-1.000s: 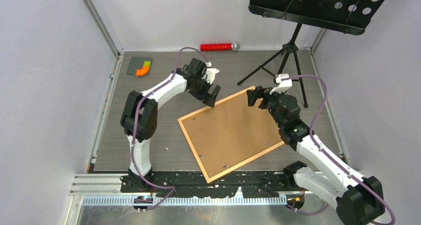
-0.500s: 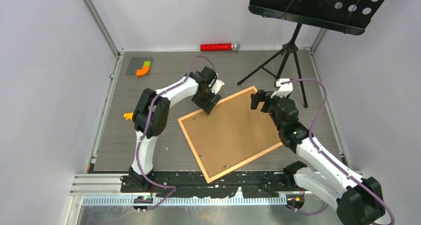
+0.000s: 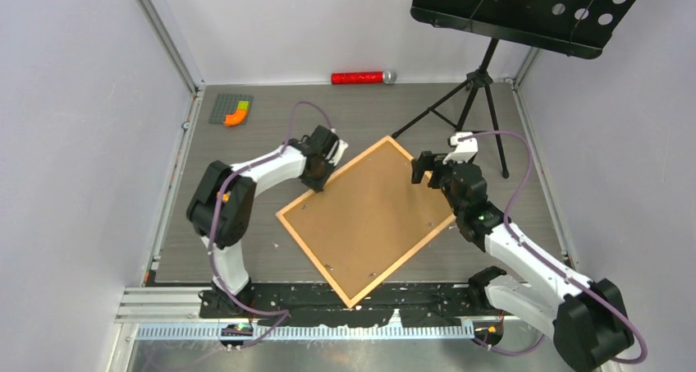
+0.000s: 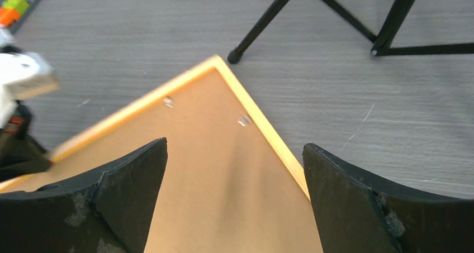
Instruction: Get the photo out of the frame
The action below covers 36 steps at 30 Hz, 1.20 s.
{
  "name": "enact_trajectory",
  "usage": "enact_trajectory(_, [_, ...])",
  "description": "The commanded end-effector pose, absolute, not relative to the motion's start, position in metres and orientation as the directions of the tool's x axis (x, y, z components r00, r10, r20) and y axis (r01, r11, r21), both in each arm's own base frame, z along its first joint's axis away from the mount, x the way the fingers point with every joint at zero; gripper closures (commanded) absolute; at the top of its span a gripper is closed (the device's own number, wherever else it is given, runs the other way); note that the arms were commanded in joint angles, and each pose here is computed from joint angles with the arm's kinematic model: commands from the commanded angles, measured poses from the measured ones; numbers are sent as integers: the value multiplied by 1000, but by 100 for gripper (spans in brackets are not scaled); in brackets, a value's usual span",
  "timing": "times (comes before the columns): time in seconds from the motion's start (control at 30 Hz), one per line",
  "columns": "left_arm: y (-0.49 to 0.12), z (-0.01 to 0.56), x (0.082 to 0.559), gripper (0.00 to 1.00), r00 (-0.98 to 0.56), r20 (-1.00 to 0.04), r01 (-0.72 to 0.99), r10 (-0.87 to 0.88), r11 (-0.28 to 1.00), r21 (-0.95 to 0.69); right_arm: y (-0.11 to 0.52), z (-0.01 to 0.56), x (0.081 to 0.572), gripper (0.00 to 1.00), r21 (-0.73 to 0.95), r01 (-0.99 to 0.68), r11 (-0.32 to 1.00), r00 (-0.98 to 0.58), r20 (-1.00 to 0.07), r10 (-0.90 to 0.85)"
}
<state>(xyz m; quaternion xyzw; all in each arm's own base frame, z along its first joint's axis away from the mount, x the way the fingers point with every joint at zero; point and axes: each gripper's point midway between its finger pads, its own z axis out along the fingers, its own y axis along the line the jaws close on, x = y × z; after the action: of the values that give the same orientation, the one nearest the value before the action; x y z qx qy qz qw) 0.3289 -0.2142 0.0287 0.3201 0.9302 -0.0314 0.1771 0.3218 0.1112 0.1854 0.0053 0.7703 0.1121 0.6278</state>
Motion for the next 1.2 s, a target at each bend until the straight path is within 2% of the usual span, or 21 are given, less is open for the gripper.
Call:
enact_trajectory(0.0, [-163,33,264,100,-892,-221,398,394,917,28,128,184,336,4,212,-173,962,-226,-959,171])
enact_trajectory(0.13, [-151,36,251,100,-913,-227,338,339,940,41,166,168,352,4,201,-307,930,-301,-948,105])
enact_trajectory(0.23, [-148,33,241,100,-937,-201,284,285,958,33,210,159,356,4,147,-500,854,-326,-945,-28])
enact_trajectory(0.3, [-150,27,235,100,-949,-191,255,251,967,7,245,169,366,4,110,-617,780,-291,-952,-96])
enact_trajectory(0.33, [-150,23,231,100,-952,-186,247,241,969,-7,260,155,364,4,123,-669,733,-315,-940,-130])
enact_trajectory(0.43, [-147,14,225,100,-965,-185,188,183,982,-9,303,163,370,1,48,-807,588,-234,-941,-244])
enact_trajectory(0.47, [-148,12,224,100,-969,-186,172,165,985,-23,313,143,366,1,75,-841,536,-265,-920,-287])
enact_trajectory(0.63, [-168,5,221,100,-975,-201,129,97,980,-153,345,117,383,7,77,-900,430,-260,-885,-386])
enact_trajectory(0.8, [-162,-1,219,100,-979,-174,123,101,985,-119,358,81,392,14,40,-899,435,-280,-818,-502])
enact_trajectory(0.93, [-159,-3,217,100,-981,-161,129,112,987,-98,368,63,398,30,33,-900,435,-310,-751,-583])
enact_trajectory(1.17, [-160,-3,216,100,-978,-161,154,135,982,-112,369,54,412,31,-65,-884,463,-295,-691,-660])
